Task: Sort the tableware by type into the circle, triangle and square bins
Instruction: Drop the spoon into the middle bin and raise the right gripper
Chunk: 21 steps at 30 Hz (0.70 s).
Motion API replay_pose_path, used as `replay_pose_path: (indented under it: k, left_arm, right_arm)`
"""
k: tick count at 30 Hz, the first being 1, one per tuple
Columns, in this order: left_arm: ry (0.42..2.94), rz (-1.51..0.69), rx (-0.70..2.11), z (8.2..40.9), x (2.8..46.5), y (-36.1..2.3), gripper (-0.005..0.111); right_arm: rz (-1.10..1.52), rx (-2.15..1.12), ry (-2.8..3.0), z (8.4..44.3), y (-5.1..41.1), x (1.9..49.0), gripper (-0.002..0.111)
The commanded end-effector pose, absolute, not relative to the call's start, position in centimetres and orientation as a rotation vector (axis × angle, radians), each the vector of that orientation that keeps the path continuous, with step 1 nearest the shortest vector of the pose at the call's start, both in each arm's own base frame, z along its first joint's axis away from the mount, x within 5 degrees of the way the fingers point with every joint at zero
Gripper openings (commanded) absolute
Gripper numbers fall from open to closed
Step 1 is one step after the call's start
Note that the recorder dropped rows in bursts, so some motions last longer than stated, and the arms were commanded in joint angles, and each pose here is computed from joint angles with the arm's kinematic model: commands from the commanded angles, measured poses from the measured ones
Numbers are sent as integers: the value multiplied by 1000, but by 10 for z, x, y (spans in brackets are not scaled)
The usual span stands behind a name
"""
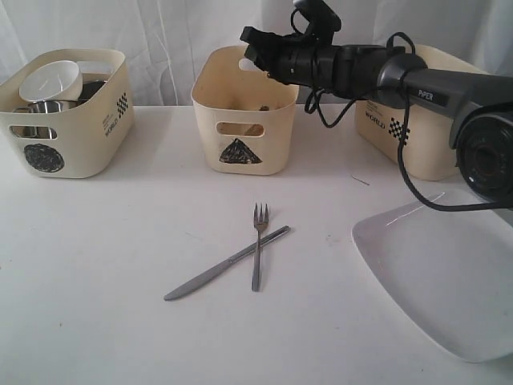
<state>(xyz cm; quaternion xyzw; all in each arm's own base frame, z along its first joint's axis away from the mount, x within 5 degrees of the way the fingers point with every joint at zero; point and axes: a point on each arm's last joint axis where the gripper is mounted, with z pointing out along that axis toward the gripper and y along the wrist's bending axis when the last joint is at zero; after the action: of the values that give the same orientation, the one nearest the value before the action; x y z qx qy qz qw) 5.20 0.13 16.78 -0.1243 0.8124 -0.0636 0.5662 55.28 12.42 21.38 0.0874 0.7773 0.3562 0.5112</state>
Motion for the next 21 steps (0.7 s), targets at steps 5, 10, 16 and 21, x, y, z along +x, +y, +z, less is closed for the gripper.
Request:
replay_pose_path:
  k: [5,10,16,21]
  left_arm:
    - [1905,-161,-290,167,52,1,0]
    - [1905,-161,-290,167,52,1,0]
    - [1905,-161,-290,167,52,1,0]
    - [1905,-161,-290,167,52,1,0]
  right_arm:
    - [1014,18,1923,242,130,536,16]
    - [642,-238,2301,245,120,511,0]
    - [-185,-135,2666,262,103,470,0]
    - [-281,-326,2668,287,161,433,0]
